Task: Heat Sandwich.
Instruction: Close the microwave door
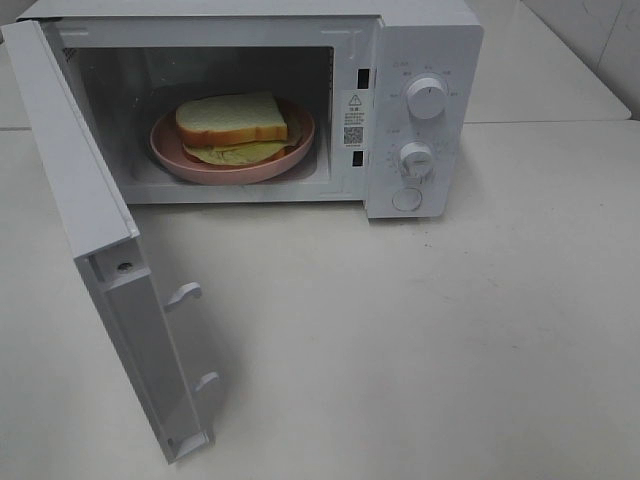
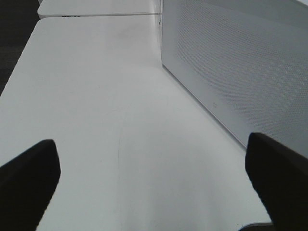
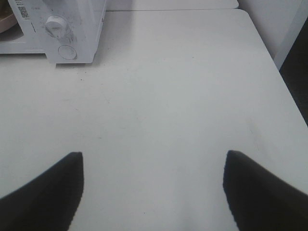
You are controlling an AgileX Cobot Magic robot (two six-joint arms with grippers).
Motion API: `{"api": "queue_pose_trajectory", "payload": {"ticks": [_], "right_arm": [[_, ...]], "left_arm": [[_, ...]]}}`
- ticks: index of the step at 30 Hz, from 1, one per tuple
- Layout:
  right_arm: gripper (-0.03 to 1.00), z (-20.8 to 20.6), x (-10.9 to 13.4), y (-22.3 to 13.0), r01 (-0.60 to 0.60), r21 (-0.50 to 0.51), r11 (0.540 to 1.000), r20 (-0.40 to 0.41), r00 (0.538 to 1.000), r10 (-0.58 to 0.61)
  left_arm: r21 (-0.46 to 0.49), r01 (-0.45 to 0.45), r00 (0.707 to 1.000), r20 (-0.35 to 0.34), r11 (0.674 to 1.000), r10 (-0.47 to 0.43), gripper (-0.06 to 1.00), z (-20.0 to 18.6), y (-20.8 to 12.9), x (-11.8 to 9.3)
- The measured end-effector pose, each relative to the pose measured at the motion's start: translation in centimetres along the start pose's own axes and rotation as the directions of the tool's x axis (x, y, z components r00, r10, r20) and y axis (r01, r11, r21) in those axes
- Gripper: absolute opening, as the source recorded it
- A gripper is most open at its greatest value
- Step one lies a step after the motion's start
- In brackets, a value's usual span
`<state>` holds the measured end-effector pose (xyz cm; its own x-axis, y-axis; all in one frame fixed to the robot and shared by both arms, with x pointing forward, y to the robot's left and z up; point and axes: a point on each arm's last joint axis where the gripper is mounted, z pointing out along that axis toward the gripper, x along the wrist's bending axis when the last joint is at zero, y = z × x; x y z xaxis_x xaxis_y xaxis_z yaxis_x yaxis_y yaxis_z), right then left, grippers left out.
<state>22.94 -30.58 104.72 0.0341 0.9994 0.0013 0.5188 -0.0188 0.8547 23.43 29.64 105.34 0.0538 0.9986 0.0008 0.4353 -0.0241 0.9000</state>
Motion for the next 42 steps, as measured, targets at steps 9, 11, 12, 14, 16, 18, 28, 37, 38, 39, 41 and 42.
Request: {"api": "queue_pose_trajectory", "payload": {"ticks": [9,11,12,14,16,18,28,37,38,39,41,42], "right_arm": [[0.77,0.0,0.0,0.0,0.0,0.0,1.0,0.0,1.0,0.0],[0.77,0.0,0.0,0.0,0.0,0.0,1.0,0.0,1.0,0.0],[0.77,0.0,0.0,0.0,0.0,0.0,1.0,0.0,1.0,0.0],[0.77,0.0,0.0,0.0,0.0,0.0,1.0,0.0,1.0,0.0],[0.77,0.0,0.0,0.0,0.0,0.0,1.0,0.0,1.0,0.0],[0.77,0.0,0.0,0.0,0.0,0.0,1.0,0.0,1.0,0.0],[0.77,0.0,0.0,0.0,0.0,0.0,1.0,0.0,1.0,0.0],[0.77,0.0,0.0,0.0,0.0,0.0,1.0,0.0,1.0,0.0],[0.77,0.0,0.0,0.0,0.0,0.0,1.0,0.0,1.0,0.0],[0.77,0.0,0.0,0.0,0.0,0.0,1.0,0.0,1.0,0.0],[0.77,0.0,0.0,0.0,0.0,0.0,1.0,0.0,1.0,0.0],[0.77,0.0,0.0,0.0,0.0,0.0,1.0,0.0,1.0,0.0]], "left_arm": [[0.0,0.0,1.0,0.0,1.0,0.0,0.99,0.0,0.0,0.0],[0.0,0.0,1.0,0.0,1.0,0.0,0.99,0.0,0.0,0.0],[0.0,0.0,1.0,0.0,1.0,0.0,0.99,0.0,0.0,0.0],[0.0,0.0,1.0,0.0,1.0,0.0,0.99,0.0,0.0,0.0],[0.0,0.0,1.0,0.0,1.0,0.0,0.99,0.0,0.0,0.0],[0.0,0.0,1.0,0.0,1.0,0.0,0.99,0.0,0.0,0.0],[-0.026,0.002,1.0,0.002,1.0,-0.002,0.99,-0.3,0.6,0.0],[-0.035,0.009,1.0,-0.004,0.999,-0.009,0.75,1.7,3.3,0.2],[-0.035,0.009,1.0,-0.004,0.999,-0.009,0.75,1.7,3.3,0.2],[-0.043,0.009,1.0,-0.005,0.999,-0.009,0.69,1.9,3.6,0.2],[-0.043,0.01,1.0,-0.009,0.999,-0.011,0.47,2.8,4.2,0.3],[-0.039,0.009,1.0,-0.012,0.999,-0.009,0.41,3.1,4.4,0.4]]}}
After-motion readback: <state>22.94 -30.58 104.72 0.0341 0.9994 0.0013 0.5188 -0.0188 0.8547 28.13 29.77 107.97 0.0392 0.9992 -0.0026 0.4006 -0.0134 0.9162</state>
